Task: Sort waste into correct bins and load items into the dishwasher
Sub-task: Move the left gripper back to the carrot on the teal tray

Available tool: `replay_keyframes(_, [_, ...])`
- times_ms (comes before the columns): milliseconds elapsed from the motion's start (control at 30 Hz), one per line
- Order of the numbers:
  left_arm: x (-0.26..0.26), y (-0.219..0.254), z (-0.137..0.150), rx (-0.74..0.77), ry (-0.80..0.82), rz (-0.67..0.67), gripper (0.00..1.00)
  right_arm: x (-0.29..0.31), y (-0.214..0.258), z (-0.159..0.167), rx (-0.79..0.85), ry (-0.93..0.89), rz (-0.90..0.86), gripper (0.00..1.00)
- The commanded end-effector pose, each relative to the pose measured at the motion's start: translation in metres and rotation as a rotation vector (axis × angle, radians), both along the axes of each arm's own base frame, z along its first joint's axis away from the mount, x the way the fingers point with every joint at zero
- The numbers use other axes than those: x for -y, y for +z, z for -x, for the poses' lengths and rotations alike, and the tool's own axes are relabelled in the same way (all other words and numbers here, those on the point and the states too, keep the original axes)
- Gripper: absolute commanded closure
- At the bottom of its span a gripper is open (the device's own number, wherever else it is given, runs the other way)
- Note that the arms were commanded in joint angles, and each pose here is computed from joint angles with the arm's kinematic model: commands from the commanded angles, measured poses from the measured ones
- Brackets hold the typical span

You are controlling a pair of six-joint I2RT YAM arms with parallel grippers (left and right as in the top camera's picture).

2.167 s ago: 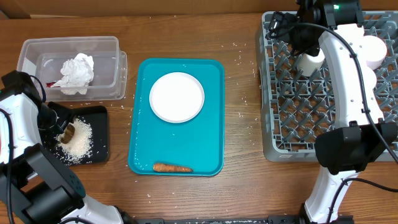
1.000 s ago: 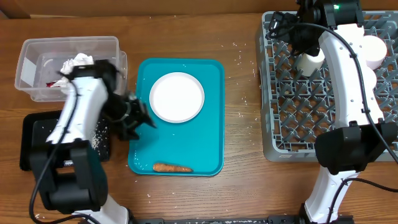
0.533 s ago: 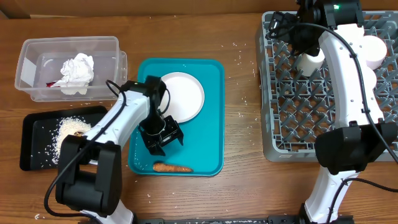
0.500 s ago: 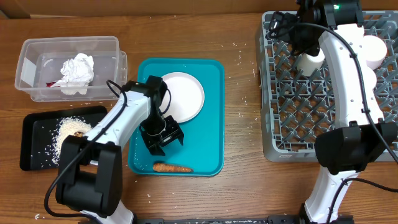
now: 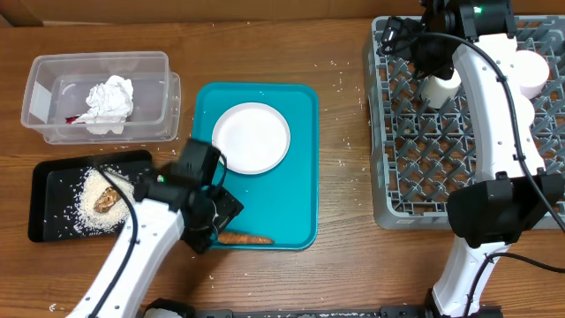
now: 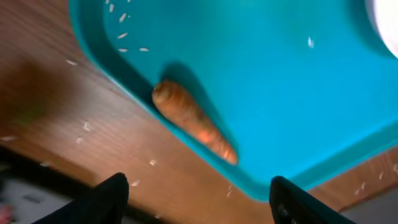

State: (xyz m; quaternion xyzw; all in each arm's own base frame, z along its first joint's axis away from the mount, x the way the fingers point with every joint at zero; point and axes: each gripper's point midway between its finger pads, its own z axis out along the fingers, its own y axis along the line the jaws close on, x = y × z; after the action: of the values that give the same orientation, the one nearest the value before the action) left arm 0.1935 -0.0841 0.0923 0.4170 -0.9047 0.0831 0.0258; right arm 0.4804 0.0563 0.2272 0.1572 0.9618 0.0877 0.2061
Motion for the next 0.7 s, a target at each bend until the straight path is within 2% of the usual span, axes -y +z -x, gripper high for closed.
replay_keyframes(0, [0.006, -0.022, 0.002, -0.006, 0.158, 0.051, 0.25, 0.000, 0.014, -0.001, 0.037, -0.001, 0.004, 0.00])
replay_keyframes(133, [0.022, -0.029, -0.013, 0.045, 0.147, 0.139, 0.25, 0.000, 0.014, -0.001, 0.037, -0.001, 0.004, 0.00])
replay_keyframes(300, [0.024, -0.034, -0.021, 0.050, 0.176, 0.145, 0.28, 0.000, 0.014, -0.001, 0.037, -0.001, 0.004, 0.00])
replay_keyframes(667, [0.030, -0.058, -0.004, -0.107, 0.223, 0.114, 0.32, 0.000, 0.014, -0.001, 0.037, -0.001, 0.004, 0.00])
